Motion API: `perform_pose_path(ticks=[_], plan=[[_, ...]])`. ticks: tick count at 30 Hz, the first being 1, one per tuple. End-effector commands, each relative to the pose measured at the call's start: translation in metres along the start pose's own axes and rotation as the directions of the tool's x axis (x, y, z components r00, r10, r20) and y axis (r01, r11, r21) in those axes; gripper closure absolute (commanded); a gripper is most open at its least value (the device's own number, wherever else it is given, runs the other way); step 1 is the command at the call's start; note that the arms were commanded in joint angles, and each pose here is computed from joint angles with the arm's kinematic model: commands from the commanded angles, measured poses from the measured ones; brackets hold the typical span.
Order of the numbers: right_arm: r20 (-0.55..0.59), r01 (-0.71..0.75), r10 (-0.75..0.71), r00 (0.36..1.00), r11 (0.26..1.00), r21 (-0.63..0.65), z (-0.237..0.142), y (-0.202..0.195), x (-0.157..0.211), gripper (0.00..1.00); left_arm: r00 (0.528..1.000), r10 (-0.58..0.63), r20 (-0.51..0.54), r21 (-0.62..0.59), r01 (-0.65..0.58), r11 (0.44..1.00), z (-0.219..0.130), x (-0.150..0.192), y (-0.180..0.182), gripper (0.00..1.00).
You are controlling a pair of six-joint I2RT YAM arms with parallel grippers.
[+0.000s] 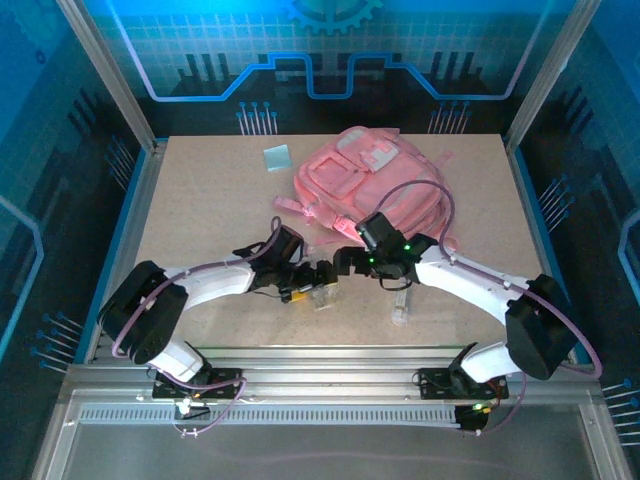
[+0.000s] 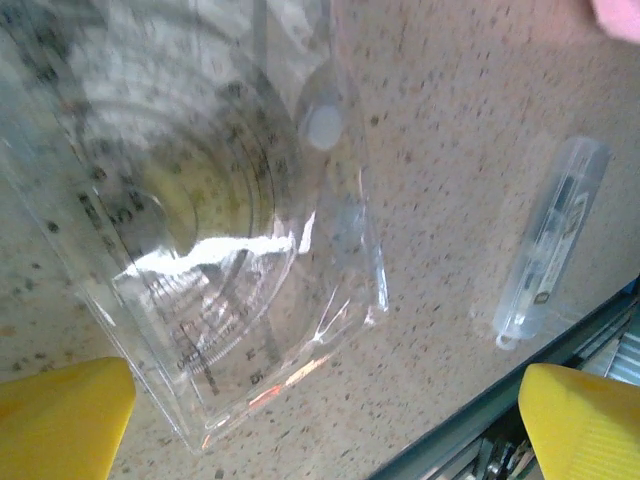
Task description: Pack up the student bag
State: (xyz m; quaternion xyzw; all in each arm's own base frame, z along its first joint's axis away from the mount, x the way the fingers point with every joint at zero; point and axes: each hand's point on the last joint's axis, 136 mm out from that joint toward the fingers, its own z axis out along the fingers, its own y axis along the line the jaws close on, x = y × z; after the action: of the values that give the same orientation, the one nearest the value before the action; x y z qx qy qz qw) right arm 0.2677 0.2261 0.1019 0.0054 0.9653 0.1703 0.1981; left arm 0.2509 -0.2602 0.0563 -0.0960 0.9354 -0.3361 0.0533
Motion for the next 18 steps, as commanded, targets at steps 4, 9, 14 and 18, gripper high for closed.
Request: perform_pose_path(ticks=[4, 9, 14, 18], plan=[[-0.021, 0.035, -0.035, 0.999, 0.999, 0.007, 0.004, 0.003, 0.004, 0.00, 0.987, -0.017, 0.159, -0.094, 0.033, 0.995, -0.055, -0.053, 0.031, 0.01], [-0.065, 0.226, -0.224, 0.972, 0.974, 0.018, 0.018, 0.032, 0.015, 0.00, 0.944, -0.059, 0.326, -0.105, 0.098, 0.990, -0.096, -0.094, 0.063, 0.01], [-0.175, 0.419, -0.408, 0.896, 0.907, 0.028, 0.042, 0.058, 0.033, 0.00, 0.907, -0.096, 0.409, -0.060, 0.132, 0.989, -0.113, -0.122, 0.067, 0.01], [-0.257, 0.520, -0.492, 0.832, 0.853, 0.047, 0.063, 0.068, 0.043, 0.00, 0.897, -0.122, 0.426, -0.017, 0.143, 0.990, -0.118, -0.132, 0.064, 0.01]])
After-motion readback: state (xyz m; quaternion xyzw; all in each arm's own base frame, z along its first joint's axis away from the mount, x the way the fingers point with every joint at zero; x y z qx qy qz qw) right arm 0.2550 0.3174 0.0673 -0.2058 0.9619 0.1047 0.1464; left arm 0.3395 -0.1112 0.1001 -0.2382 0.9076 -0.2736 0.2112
